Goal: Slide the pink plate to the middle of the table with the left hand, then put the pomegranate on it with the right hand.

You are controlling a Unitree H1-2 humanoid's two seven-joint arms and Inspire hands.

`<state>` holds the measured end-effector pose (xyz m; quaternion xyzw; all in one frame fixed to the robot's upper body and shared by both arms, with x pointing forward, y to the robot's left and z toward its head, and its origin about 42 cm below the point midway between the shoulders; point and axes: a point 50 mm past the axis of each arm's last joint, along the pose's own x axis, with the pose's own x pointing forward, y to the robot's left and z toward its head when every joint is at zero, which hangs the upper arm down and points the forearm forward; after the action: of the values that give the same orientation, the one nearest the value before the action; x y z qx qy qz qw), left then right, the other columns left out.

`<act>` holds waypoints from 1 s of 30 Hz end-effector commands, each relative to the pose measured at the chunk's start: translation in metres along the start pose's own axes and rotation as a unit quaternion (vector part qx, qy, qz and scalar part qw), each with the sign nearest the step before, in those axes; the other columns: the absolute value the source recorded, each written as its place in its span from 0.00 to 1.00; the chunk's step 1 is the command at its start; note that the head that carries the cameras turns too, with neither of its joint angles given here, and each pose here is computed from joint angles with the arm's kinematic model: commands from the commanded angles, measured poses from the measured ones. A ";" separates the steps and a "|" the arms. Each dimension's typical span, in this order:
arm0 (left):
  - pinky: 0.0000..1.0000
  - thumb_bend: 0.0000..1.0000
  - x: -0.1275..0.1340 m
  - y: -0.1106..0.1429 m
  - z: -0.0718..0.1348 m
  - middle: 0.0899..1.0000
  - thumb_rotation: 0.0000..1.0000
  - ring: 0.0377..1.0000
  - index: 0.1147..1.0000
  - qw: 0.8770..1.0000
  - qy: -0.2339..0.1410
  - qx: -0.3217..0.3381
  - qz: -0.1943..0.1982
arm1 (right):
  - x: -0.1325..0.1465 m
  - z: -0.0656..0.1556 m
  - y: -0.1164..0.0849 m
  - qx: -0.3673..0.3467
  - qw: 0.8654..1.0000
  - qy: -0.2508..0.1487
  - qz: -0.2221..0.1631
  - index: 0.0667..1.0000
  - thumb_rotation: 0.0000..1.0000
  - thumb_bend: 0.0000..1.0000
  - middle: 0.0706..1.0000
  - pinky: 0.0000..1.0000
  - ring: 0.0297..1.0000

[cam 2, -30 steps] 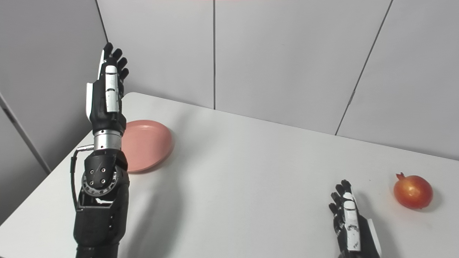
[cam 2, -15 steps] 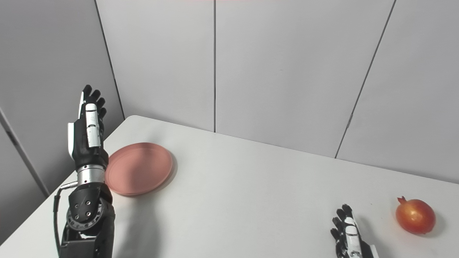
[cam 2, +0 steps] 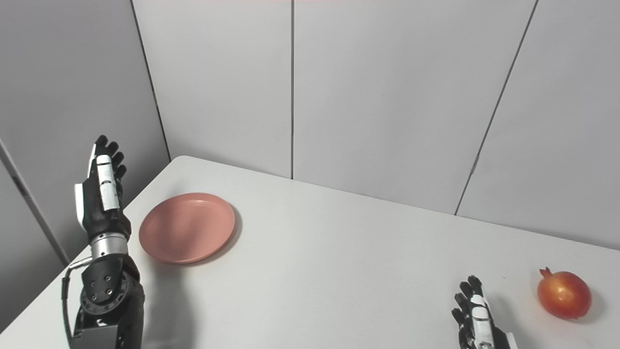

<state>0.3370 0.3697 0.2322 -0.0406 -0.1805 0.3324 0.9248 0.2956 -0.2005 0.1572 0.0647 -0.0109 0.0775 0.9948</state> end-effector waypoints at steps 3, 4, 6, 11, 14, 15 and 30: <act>0.97 0.42 0.011 0.007 0.017 0.94 1.00 0.95 0.90 0.999 -0.046 -0.009 -0.002 | 0.002 0.019 0.001 -0.002 0.999 -0.041 0.007 1.00 1.00 0.15 0.98 1.00 1.00; 0.97 0.43 0.012 0.010 0.017 0.94 1.00 0.95 0.90 0.999 -0.048 -0.006 -0.001 | 0.002 0.019 0.001 -0.002 0.999 -0.041 0.007 1.00 1.00 0.15 0.99 1.00 1.00; 0.97 0.43 0.013 0.014 0.018 0.94 1.00 0.95 0.89 0.999 -0.052 -0.004 0.003 | 0.002 0.020 0.000 0.000 0.999 -0.039 0.007 1.00 1.00 0.15 0.99 1.00 1.00; 0.96 0.43 0.014 0.021 0.021 0.93 1.00 0.94 0.89 0.998 -0.057 -0.011 0.016 | 0.002 0.020 -0.001 -0.005 0.999 -0.035 0.004 1.00 1.00 0.15 0.99 1.00 0.99; 0.95 0.42 0.015 0.024 0.023 0.93 1.00 0.94 0.89 0.998 -0.059 -0.020 0.023 | 0.002 0.021 -0.001 -0.004 0.999 -0.034 0.002 1.00 1.00 0.15 0.98 1.00 0.99; 0.94 0.42 0.015 0.025 0.023 0.93 1.00 0.93 0.89 0.998 -0.059 -0.022 0.025 | 0.002 0.021 -0.001 -0.004 0.999 -0.035 0.002 1.00 1.00 0.14 0.98 1.00 0.99; 0.96 0.41 0.023 0.045 -0.003 0.93 1.00 0.93 0.89 0.999 -0.012 -0.022 0.027 | 0.002 0.022 -0.003 -0.003 0.999 -0.035 0.006 1.00 1.00 0.14 0.99 1.00 1.00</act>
<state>0.3273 0.4120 0.2113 -0.0752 -0.1601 0.3613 0.9155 0.2946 -0.2042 0.1620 0.0658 -0.0137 0.0740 0.9950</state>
